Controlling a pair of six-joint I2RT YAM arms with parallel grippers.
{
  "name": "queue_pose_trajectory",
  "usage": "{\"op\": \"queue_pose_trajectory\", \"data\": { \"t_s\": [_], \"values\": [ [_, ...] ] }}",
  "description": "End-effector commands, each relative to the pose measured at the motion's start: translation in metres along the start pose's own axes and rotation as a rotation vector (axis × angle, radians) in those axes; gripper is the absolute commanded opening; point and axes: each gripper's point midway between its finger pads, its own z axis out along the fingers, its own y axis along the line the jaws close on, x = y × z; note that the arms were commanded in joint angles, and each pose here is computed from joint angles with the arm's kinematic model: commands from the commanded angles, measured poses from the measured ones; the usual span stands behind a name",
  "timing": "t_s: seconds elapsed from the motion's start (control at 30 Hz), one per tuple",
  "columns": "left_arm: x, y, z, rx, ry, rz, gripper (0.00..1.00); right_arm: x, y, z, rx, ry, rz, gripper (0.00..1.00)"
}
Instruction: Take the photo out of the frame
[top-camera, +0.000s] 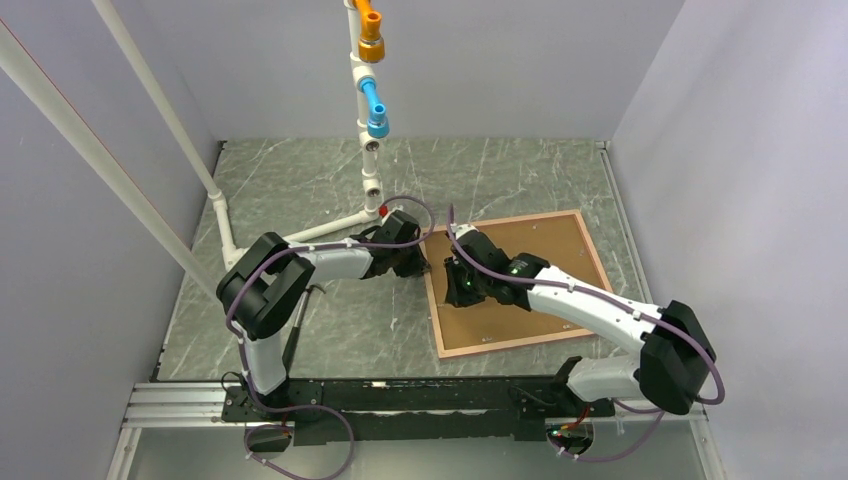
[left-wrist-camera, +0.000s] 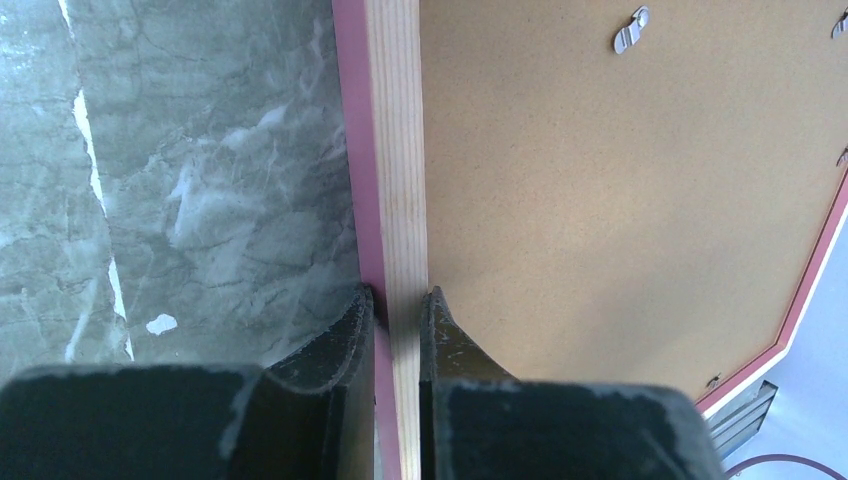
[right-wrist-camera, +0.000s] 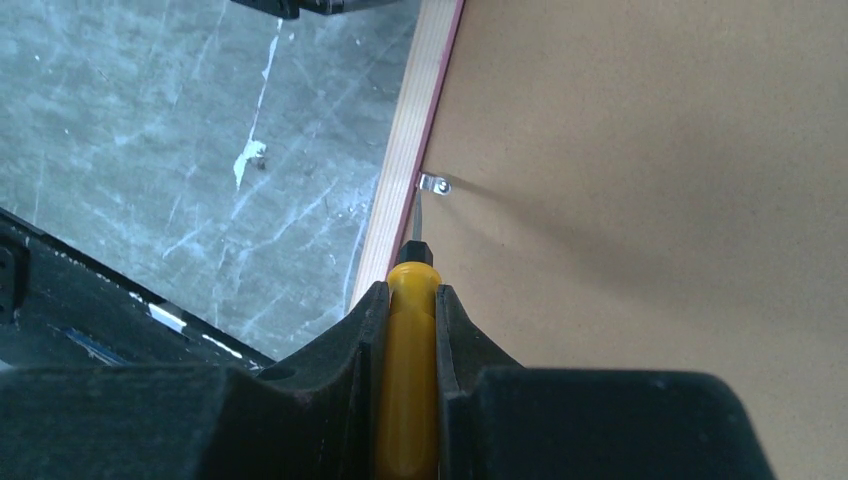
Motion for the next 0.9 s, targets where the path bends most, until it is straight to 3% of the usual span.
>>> {"op": "queue_pose_trajectory", "data": {
  "t_s": [0.0, 0.87],
  "values": [
    [0.034, 0.061, 0.01, -0.172, 0.1, 0.021, 0.0, -0.027, 0.013, 0.0, -0.02, -0.062, -0.008, 0.0],
    [0.039, 0.06, 0.011, -0.156, 0.117, 0.016, 0.0, 0.003, 0.0, 0.016, 0.045, 0.071, -0.044, 0.0]
  ]
}}
